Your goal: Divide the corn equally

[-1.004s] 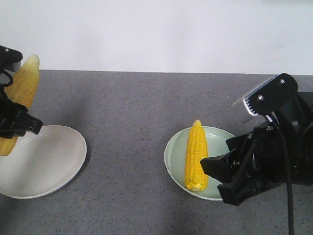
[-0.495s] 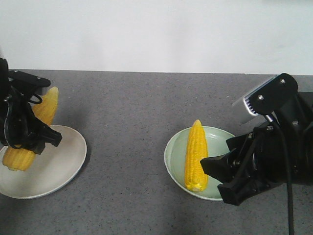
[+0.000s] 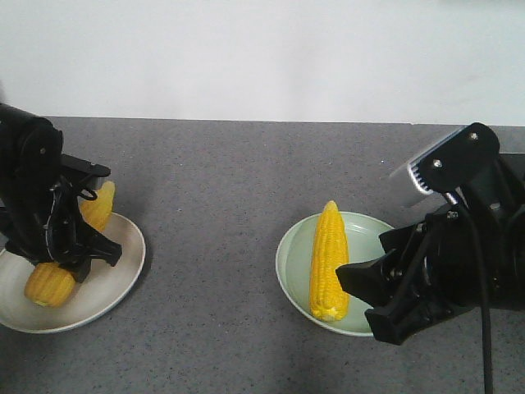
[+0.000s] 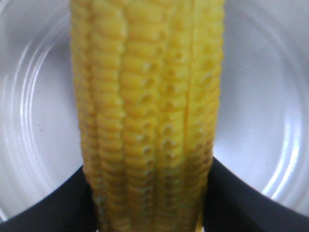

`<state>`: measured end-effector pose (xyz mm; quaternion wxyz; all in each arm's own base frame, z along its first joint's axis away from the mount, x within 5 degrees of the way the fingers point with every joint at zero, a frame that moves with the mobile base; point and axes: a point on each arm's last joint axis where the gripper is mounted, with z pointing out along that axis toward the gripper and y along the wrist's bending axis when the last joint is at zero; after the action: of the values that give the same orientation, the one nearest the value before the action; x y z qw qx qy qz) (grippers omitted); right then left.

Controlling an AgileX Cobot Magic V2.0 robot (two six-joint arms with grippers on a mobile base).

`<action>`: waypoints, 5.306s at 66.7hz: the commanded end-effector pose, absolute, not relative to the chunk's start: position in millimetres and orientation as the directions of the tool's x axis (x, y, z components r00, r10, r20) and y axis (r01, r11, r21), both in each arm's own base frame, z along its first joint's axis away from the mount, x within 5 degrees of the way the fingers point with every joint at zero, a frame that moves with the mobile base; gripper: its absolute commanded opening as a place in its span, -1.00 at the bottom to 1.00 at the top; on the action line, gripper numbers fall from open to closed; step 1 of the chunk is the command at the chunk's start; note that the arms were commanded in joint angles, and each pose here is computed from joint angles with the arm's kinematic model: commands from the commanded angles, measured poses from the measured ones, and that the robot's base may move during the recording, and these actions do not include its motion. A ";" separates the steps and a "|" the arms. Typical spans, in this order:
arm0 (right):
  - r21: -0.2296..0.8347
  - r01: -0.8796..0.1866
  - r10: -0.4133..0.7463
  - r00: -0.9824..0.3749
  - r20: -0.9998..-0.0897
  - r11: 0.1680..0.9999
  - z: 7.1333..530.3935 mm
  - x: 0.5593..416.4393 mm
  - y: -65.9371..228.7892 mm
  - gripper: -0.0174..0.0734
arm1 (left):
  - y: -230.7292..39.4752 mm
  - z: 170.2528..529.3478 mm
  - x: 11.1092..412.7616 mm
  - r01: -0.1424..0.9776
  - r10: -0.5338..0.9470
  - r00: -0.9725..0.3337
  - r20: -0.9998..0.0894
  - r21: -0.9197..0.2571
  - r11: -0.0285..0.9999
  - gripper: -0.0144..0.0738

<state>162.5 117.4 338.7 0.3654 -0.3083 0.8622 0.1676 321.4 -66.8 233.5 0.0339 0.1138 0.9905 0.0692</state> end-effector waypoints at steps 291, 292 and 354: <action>0.050 -0.656 -0.371 -0.486 -0.791 0.753 353.2 162.4 117.5 -0.64 | -3.8 218.7 52.9 0.085 -0.076 0.179 -0.981 -0.061 0.994 -0.69; 0.050 -0.656 -0.371 -0.486 -0.791 0.753 353.2 162.4 117.5 -0.64 | -3.8 218.7 52.9 0.085 -0.076 0.179 -0.981 -0.061 0.994 -0.69; 0.050 -0.656 -0.371 -0.486 -0.791 0.753 353.1 162.4 117.5 -0.64 | -0.7 222.0 52.5 0.035 -0.088 0.216 -0.973 -0.083 0.996 -0.69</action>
<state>161.6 117.1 339.2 0.3652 -0.3080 0.8621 0.1690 56.1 -1.1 208.9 0.7447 -0.0156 0.6664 -0.0331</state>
